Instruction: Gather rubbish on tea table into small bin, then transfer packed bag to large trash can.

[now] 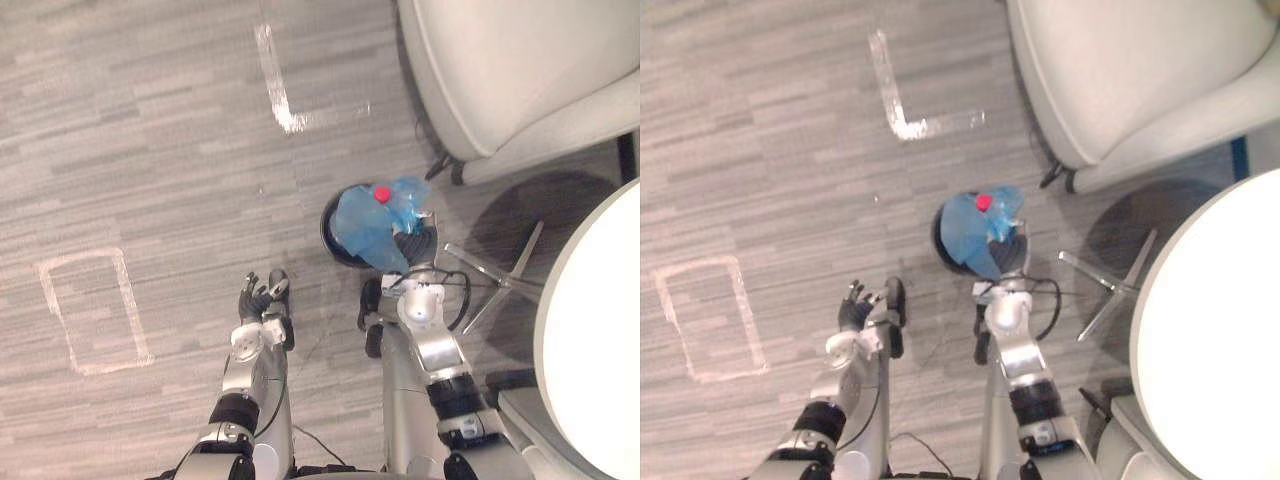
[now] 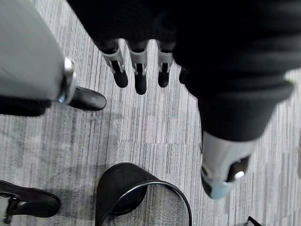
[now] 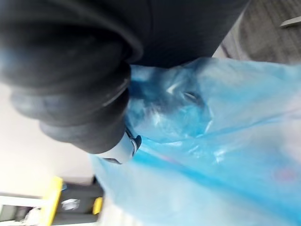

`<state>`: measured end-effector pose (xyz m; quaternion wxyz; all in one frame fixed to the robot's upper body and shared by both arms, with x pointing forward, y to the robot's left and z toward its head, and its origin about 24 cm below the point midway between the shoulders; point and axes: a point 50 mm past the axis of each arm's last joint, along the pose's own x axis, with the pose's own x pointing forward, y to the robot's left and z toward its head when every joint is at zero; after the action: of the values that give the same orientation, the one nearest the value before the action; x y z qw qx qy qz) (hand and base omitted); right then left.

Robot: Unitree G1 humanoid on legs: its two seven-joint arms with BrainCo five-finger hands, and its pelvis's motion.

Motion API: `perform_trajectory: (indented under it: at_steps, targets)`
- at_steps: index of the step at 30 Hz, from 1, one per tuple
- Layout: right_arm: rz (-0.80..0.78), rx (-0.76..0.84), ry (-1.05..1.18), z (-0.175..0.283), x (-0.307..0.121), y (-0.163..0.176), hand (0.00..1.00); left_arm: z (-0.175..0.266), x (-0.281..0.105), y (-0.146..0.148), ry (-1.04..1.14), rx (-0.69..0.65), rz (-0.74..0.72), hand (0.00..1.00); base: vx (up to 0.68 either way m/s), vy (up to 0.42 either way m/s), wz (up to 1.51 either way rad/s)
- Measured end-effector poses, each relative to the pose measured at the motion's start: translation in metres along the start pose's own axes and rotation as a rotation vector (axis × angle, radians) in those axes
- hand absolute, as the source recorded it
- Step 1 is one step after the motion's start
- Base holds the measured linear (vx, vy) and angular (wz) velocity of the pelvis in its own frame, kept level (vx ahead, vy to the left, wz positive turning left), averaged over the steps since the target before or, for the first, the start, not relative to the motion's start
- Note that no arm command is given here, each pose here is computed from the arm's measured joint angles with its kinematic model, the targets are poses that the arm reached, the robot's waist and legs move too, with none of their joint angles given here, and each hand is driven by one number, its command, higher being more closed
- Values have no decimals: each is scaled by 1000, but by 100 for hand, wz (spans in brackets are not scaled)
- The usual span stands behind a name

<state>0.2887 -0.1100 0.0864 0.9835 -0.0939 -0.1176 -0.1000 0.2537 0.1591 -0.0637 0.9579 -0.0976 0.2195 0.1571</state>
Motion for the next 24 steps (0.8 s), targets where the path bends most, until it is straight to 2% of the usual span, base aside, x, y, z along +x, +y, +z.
perform_trajectory:
  at_steps: [6,11,17,24]
  targets:
    - [53,21,8,-4,-20,-2,100,-39,-16,12,127,82,0,0,139,5,-5]
    - [134,-9,41,-15,-31,-3,100,-54,-25,21,167,168,-34,0,103,12,-9]
    - [262,-27,33,-21,-33,-10,100,-30,-31,27,25,270,-105,0,88,23,-6]
    - [387,-64,-5,-20,-31,-14,100,24,-42,24,-262,347,-191,0,36,6,-10]
